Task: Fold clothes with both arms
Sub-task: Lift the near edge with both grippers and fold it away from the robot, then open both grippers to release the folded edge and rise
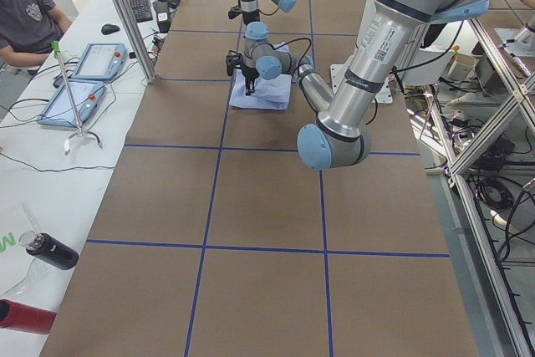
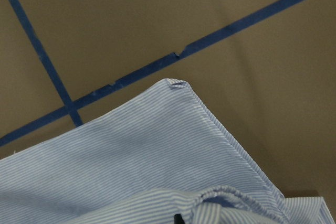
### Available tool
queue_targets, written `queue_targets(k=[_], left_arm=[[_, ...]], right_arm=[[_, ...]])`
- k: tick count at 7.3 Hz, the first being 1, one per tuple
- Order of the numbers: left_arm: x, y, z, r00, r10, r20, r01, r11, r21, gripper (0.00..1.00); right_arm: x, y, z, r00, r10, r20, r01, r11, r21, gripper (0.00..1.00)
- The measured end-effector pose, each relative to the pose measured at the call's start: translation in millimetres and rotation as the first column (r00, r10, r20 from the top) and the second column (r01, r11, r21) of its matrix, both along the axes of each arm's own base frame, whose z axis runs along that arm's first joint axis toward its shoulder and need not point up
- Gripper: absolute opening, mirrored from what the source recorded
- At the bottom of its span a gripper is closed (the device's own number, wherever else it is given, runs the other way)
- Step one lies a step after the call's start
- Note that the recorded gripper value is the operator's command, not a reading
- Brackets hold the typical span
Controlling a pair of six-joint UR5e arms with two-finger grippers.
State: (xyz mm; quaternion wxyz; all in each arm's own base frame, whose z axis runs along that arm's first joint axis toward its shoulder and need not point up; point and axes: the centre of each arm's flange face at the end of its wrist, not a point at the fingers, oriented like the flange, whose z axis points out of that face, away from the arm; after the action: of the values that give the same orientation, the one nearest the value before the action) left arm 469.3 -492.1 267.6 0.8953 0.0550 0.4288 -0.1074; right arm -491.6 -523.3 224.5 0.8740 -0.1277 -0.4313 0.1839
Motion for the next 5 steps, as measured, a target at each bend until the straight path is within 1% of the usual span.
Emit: queue_targets(k=[3,4,5], left_arm=[[1,-3,2,1.000,-0.002,-0.003,0.002,1.000,0.002,0.00],[1,-3,2,1.000,-0.003,-0.004,0.003,1.000,0.003,0.52],[1,-3,2,1.000,-0.004,-0.005,0.004,1.000,0.002,1.00]], right_arm=[[-13,-24,-2,1.000,0.024,-0.020,-0.024,1.000,0.014,0.00],[-15,-30,3,0.999,0.031,-0.016,-0.031,0.999,0.021,0.99],[-16,-33,6,0.999,0.037,-0.012,-0.036,0.999,0.030,1.00]])
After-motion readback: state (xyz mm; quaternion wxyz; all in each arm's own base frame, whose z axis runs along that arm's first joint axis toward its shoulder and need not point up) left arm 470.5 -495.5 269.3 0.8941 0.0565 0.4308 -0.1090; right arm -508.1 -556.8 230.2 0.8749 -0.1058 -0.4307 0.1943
